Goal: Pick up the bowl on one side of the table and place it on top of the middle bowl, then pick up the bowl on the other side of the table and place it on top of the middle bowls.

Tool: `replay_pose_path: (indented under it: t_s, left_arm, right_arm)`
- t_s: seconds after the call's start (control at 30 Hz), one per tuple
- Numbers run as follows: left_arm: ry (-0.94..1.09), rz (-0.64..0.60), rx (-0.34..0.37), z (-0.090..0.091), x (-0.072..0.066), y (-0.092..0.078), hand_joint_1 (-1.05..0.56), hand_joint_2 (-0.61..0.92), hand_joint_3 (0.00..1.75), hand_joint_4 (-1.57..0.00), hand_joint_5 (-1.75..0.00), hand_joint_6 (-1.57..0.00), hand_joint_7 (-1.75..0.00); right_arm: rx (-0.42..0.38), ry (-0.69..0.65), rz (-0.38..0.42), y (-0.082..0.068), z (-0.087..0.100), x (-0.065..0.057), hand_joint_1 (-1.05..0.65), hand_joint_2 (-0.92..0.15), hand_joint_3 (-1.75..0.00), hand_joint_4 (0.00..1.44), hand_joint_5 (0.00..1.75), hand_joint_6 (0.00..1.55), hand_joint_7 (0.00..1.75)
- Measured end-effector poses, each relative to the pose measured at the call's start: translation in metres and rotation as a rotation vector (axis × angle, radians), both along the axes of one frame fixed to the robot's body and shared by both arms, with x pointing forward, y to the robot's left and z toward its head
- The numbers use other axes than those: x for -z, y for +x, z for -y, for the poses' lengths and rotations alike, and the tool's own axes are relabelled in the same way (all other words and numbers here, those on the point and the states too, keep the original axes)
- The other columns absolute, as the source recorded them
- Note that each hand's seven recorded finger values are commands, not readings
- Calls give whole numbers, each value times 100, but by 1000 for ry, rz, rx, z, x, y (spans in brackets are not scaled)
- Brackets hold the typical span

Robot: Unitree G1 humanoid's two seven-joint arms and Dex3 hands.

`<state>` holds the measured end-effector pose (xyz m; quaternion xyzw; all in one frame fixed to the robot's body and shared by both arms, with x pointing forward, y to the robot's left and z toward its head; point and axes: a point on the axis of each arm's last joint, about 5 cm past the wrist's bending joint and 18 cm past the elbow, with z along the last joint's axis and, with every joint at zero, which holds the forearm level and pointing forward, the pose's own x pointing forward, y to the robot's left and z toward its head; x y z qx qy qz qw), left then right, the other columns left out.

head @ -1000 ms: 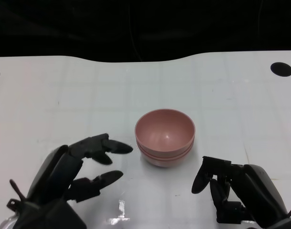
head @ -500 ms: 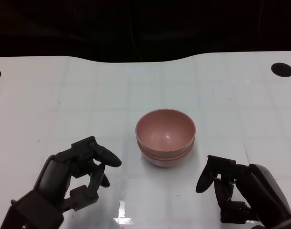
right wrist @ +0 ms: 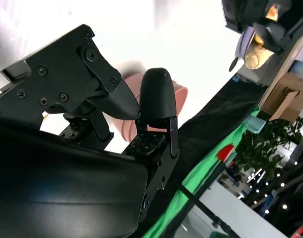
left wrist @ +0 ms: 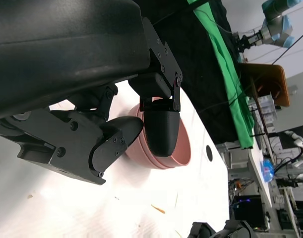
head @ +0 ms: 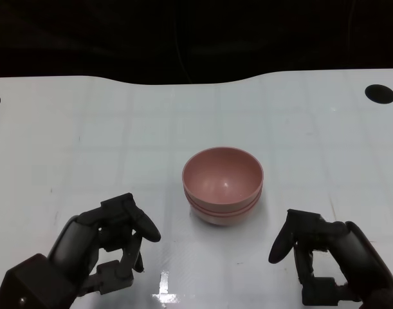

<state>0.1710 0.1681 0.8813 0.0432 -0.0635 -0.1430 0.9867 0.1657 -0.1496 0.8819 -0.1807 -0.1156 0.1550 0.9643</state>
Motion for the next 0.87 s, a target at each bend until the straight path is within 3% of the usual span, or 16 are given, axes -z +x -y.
replay_pose_path:
  t_s: [0.27, 0.87]
  left_arm:
    - [-18, -15, 19, -1, 2, 0, -15, 57, 111, -73, -169, -68, -142]
    - [-41, -42, 38, 0, 4, 0, -16, 62, 101, -70, -166, -67, -137]
  right_arm:
    - [-20, 45, -56, 1, 1, 0, -5, -30, -137, 83, 166, 82, 131]
    - [6, 59, -73, 3, 1, -2, -7, -30, -135, 82, 160, 82, 127]
